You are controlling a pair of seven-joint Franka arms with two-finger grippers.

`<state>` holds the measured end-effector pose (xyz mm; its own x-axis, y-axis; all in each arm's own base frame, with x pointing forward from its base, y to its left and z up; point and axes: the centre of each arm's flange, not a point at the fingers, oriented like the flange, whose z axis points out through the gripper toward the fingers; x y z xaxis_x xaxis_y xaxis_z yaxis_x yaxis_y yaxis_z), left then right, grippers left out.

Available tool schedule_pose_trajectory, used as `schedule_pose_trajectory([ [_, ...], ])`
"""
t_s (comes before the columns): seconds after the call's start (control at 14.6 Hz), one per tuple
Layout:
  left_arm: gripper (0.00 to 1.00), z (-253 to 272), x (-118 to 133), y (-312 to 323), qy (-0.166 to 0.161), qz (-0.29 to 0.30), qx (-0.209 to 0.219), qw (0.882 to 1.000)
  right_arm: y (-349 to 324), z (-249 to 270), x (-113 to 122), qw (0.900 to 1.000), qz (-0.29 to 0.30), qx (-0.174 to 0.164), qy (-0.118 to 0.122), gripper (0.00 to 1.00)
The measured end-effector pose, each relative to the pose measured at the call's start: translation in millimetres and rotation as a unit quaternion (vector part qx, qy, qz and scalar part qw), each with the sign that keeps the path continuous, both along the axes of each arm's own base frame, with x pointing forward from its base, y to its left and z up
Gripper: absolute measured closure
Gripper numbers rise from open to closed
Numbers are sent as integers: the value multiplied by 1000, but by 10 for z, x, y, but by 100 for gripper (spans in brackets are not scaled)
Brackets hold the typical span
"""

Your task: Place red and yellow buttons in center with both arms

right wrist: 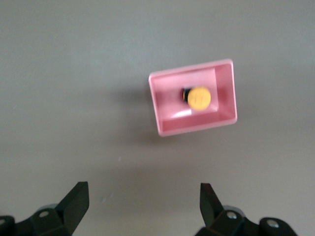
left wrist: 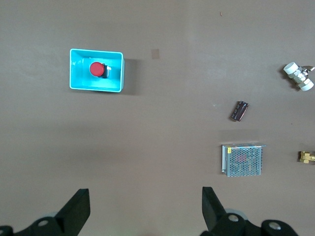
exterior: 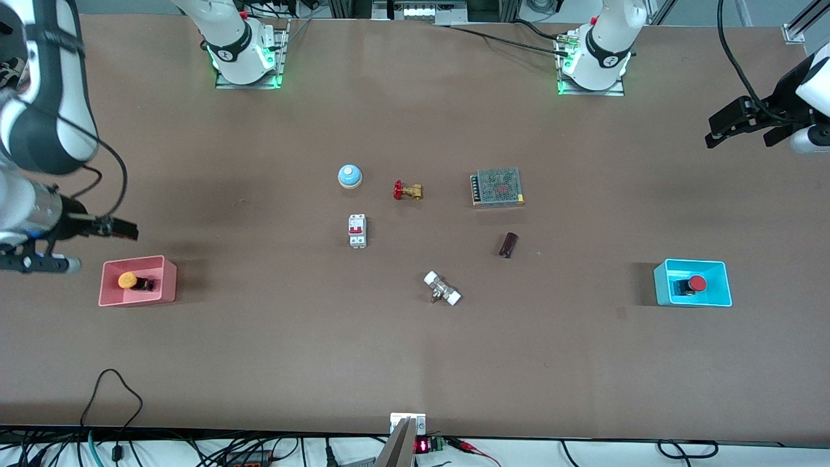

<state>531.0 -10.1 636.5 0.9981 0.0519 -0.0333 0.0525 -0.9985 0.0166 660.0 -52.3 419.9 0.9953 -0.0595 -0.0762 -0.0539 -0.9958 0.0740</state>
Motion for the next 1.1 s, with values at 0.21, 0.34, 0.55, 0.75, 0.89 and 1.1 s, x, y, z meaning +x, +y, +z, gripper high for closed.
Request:
schedule_pose_trajectory([
  [0.21,0,-3,1,-1,0,0,0,1000,-64,-455,220,1000,-1,-11,-1,0],
  [0.34,0,-71,41,1,6,0,0,1000,-212,-737,276,1000,-3,-25,7,0],
  [0.55,0,-455,297,-9,34,-2,-2,999,-560,-982,293,999,12,-34,10,0],
  [0.75,0,-1282,752,-67,84,-7,-5,996,-793,-1116,281,999,19,-34,12,0],
  [0.89,0,-1775,1067,-6,88,-9,-8,996,-818,-1204,289,999,22,-35,12,0],
  [1.1,0,-2233,1319,469,52,-38,-16,998,-817,-1374,318,999,25,-37,9,0],
])
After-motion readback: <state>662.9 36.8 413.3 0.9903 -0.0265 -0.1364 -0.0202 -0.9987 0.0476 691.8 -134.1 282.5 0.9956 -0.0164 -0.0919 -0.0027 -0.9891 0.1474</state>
